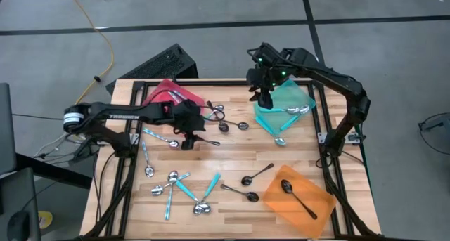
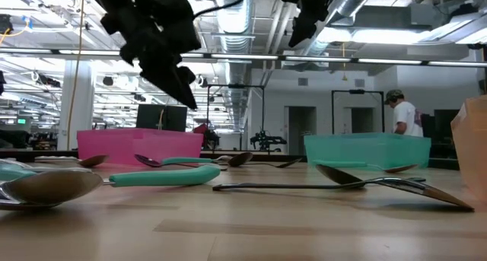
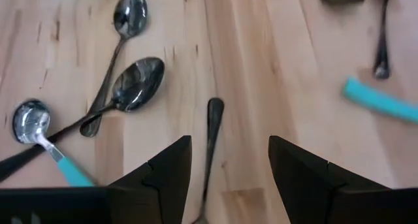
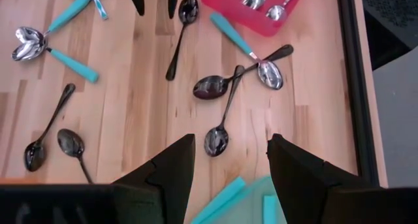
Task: Sort silverware by color (type)
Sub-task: Put the black spoon into the orange bin
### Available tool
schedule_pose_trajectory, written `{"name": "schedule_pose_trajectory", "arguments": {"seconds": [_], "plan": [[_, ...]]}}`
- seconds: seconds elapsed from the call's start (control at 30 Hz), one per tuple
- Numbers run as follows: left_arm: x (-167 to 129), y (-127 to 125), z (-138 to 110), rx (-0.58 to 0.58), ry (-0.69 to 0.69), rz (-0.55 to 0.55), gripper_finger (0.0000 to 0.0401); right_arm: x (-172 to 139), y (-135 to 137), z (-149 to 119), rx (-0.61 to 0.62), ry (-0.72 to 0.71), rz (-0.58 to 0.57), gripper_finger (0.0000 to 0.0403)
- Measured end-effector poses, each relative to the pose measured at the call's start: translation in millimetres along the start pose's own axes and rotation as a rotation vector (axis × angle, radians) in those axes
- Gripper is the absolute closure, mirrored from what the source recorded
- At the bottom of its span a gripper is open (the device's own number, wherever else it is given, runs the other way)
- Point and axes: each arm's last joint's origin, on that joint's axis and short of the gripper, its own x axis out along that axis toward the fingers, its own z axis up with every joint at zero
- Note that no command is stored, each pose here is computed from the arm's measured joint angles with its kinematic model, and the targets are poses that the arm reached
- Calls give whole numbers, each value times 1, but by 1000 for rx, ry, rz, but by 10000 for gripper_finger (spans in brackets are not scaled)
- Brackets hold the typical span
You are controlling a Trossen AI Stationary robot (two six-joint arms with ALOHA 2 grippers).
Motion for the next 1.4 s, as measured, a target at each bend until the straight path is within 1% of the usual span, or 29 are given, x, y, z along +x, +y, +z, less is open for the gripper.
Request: {"name": "schedule_pose_trajectory", "arguments": {"seconds": [0.07, 0.17, 0.3, 0.47, 0.63, 0.73, 0.8, 0.9, 1.07, 1.17, 1.2, 1.4], "plan": [[8, 0, -2, 39, 39, 10, 214, 0, 0, 0, 6, 0, 0, 188], [22, 1, -7, 67, 96, 0, 214, 0, 0, 0, 29, 1, 0, 188], [41, 2, -15, 70, 169, -10, 214, 0, 1, 0, 46, 6, 3, 188], [59, 6, -24, 62, 262, 35, 214, 0, 2, -2, 54, 23, 11, 188], [70, 7, -30, 76, 307, 38, 214, 0, 3, -3, 59, 34, 15, 188], [73, 8, -32, 77, 332, 66, 221, 0, 2, -3, 59, 34, 15, 188], [74, 8, -32, 72, 345, 77, 234, 0, 2, -3, 59, 33, 15, 188], [75, 5, -32, 73, 348, 78, 265, 0, 2, -3, 59, 33, 15, 188], [76, 0, -32, 98, 354, 68, 335, 0, 2, -3, 68, 32, 14, 188], [77, 0, -32, 89, 348, 56, 382, 0, 2, -3, 88, 32, 14, 188], [77, 0, -31, 78, 345, 55, 391, 0, 3, -3, 92, 32, 14, 188], [77, 0, -30, 40, 329, 55, 399, 1, 4, -2, 104, 31, 16, 188]]}}
